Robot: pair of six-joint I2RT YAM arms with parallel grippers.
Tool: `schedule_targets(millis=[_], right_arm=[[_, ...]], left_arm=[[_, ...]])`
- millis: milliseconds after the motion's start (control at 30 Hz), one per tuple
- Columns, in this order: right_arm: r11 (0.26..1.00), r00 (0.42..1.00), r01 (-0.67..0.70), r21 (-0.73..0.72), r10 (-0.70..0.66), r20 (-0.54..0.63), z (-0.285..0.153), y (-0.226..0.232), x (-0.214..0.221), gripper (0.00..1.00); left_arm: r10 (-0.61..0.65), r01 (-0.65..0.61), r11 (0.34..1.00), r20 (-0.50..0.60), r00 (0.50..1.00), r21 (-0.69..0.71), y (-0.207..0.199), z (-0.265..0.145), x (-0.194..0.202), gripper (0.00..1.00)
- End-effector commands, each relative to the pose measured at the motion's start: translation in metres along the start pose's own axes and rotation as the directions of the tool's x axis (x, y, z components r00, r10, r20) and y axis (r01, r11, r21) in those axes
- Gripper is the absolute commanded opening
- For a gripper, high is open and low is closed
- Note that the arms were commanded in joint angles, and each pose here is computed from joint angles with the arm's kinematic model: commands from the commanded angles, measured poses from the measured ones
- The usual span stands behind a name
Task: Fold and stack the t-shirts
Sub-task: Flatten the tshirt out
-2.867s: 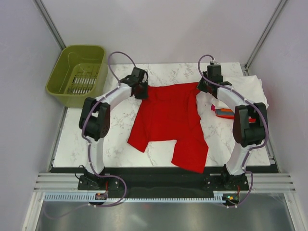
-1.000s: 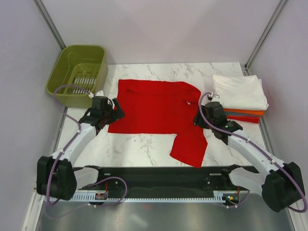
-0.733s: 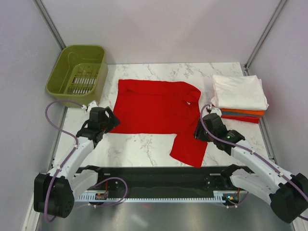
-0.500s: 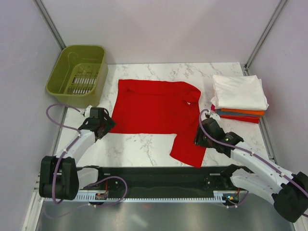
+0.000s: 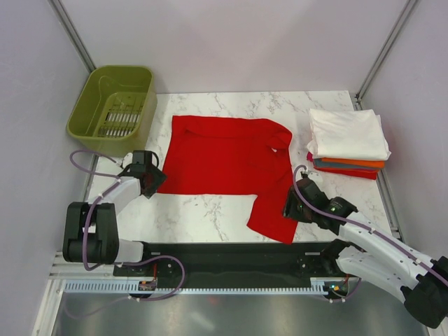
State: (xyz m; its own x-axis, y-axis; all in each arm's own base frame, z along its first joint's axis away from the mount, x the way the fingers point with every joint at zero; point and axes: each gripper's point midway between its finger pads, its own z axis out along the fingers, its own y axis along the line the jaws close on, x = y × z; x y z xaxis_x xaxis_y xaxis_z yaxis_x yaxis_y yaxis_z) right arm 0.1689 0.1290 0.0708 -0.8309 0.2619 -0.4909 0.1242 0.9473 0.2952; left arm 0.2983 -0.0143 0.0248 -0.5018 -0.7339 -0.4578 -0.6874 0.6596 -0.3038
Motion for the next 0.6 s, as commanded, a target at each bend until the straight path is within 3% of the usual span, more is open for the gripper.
schedule_targets(millis=[0,567], right_arm=[[0.998,0.999,-0.033,0.049,0.034,-0.001,-0.006,-0.010,0.003,0.59],[0.996,0.998,-0.038,0.081,0.042,-0.043,-0.014,-0.014,0.008,0.58]], left_arm=[[-0.076,0.076,0.997,0.005,0.997,0.015,-0.011,0.005,-0.006,0.63],[-0.101,0.101,0.994,0.002,0.995,-0.049,0.023,-0.003,0.014,0.59]])
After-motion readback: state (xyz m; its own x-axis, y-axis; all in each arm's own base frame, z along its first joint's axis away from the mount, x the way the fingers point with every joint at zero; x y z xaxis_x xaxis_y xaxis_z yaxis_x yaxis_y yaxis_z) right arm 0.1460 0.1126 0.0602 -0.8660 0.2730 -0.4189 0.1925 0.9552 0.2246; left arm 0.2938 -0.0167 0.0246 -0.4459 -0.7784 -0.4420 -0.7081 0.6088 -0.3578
